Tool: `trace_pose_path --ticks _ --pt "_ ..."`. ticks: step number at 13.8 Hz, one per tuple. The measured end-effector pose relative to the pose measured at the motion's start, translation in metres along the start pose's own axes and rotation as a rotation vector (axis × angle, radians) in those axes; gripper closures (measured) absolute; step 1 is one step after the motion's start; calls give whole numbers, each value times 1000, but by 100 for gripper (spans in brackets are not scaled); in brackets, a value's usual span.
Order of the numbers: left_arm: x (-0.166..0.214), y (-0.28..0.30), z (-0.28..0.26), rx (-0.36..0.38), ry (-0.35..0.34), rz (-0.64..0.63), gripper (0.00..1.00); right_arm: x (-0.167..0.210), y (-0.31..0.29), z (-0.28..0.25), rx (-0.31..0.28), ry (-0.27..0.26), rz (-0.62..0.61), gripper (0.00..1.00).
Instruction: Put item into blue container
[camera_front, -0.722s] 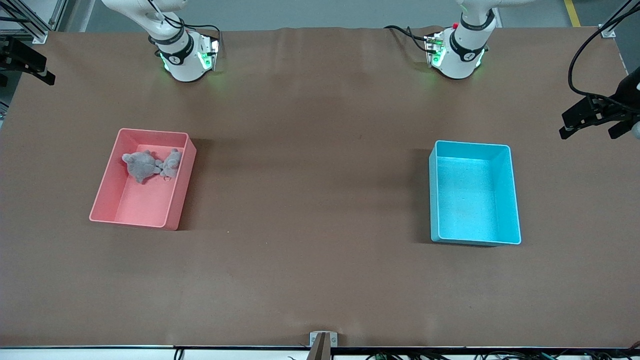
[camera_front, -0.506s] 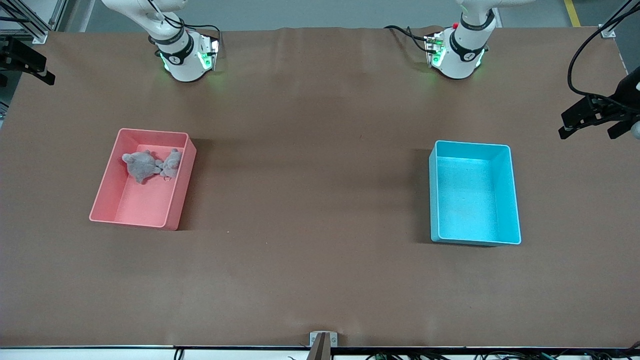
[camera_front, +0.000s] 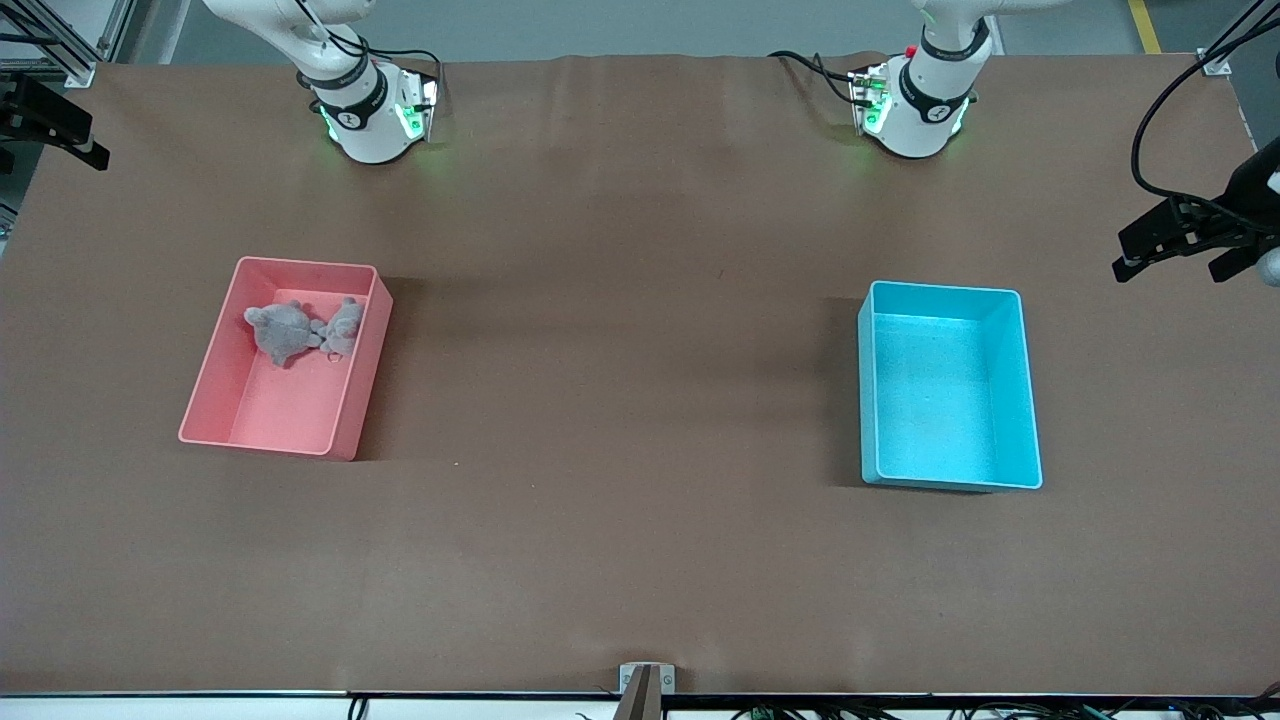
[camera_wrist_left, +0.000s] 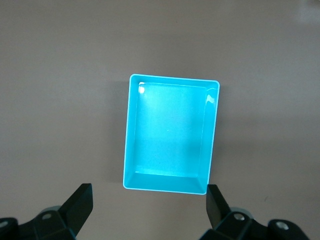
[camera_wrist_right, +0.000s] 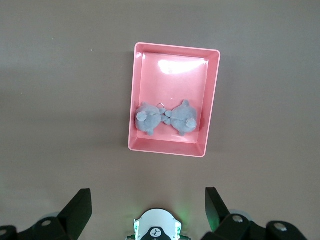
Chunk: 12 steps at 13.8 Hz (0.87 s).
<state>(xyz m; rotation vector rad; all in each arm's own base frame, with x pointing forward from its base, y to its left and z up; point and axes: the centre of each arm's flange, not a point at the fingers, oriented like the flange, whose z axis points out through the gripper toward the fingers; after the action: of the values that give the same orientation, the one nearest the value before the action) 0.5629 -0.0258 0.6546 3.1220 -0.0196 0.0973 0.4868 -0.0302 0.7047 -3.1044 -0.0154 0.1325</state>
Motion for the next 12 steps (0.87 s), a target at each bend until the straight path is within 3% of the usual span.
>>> trace_pose_path --ticks 6,12 --pt "0 -1 0 0 0 -1 0 39 17 52 5 -107 32 0" --pt "0 -2 0 0 0 -3 0 90 28 136 -23 -260 47 0"
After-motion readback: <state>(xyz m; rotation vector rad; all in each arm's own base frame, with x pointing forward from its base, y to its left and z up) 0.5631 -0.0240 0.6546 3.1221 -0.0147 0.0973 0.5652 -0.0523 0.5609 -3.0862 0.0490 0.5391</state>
